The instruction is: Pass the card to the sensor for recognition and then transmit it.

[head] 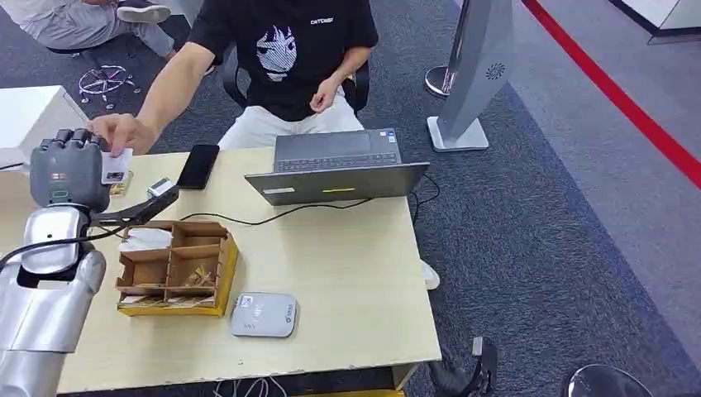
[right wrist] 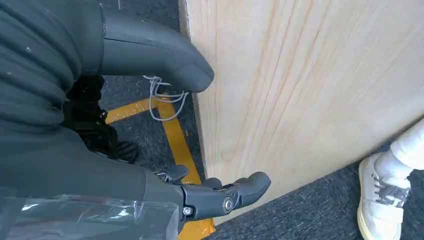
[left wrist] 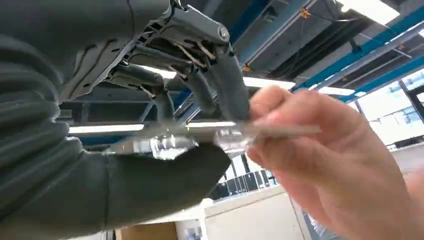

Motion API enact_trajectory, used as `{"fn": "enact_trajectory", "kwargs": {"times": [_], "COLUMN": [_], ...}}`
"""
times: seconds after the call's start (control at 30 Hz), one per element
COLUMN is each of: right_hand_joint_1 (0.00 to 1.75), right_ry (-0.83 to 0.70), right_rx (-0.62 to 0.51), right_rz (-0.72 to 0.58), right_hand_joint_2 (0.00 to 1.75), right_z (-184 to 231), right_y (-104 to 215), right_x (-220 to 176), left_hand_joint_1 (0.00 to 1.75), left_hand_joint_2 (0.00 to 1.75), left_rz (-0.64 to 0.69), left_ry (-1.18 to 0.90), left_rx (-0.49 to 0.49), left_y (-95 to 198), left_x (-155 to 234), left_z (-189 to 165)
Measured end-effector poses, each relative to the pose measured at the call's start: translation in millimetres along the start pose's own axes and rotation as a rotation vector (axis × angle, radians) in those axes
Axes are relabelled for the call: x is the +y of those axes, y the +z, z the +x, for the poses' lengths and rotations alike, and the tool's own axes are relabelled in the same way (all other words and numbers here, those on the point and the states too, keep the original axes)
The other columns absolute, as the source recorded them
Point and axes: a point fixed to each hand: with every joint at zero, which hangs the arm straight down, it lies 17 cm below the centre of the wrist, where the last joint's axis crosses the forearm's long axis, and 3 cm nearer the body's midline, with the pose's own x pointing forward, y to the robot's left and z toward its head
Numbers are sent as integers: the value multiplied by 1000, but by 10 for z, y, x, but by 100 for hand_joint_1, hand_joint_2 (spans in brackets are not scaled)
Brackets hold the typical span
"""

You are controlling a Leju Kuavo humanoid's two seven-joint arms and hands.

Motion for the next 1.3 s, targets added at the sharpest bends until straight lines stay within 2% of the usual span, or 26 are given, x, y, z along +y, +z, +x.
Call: {"fn": "enact_trajectory", "kwargs": {"times": [0.37,0.47,0.57,0.63,0.7,0.8,0.93,1.07,1.3], "right_hand_joint_1": [0,0,0,0,0,0,0,0,0], "right_ry": [6,5,-26,-43,-48,-72,-102,-96,-104], "right_rx": [-1,-10,-39,-63,-69,-82,-111,-130,-145], "right_rz": [4,3,-15,-26,-32,-52,-83,-110,-130], "right_hand_joint_2": [175,175,175,175,175,175,175,175,175], "right_z": [2,17,49,75,51,53,89,108,123], "right_y": [-4,-2,17,35,66,89,115,139,165], "right_x": [17,15,-43,-86,-129,-200,-307,-402,-490], "left_hand_joint_1": [175,175,175,175,175,175,175,175,175], "left_hand_joint_2": [175,175,175,175,175,175,175,175,175], "left_rz": [22,80,218,272,303,330,290,211,123], "left_ry": [-2,41,200,331,438,576,759,867,911], "left_rx": [-5,-60,-201,-283,-319,-346,-410,-423,-395], "left_y": [38,143,518,954,1369,1744,2185,2424,2584], "left_x": [-25,96,543,787,997,1237,1364,1313,1031], "left_z": [-26,180,813,1263,1579,1802,2133,2348,2479]}}
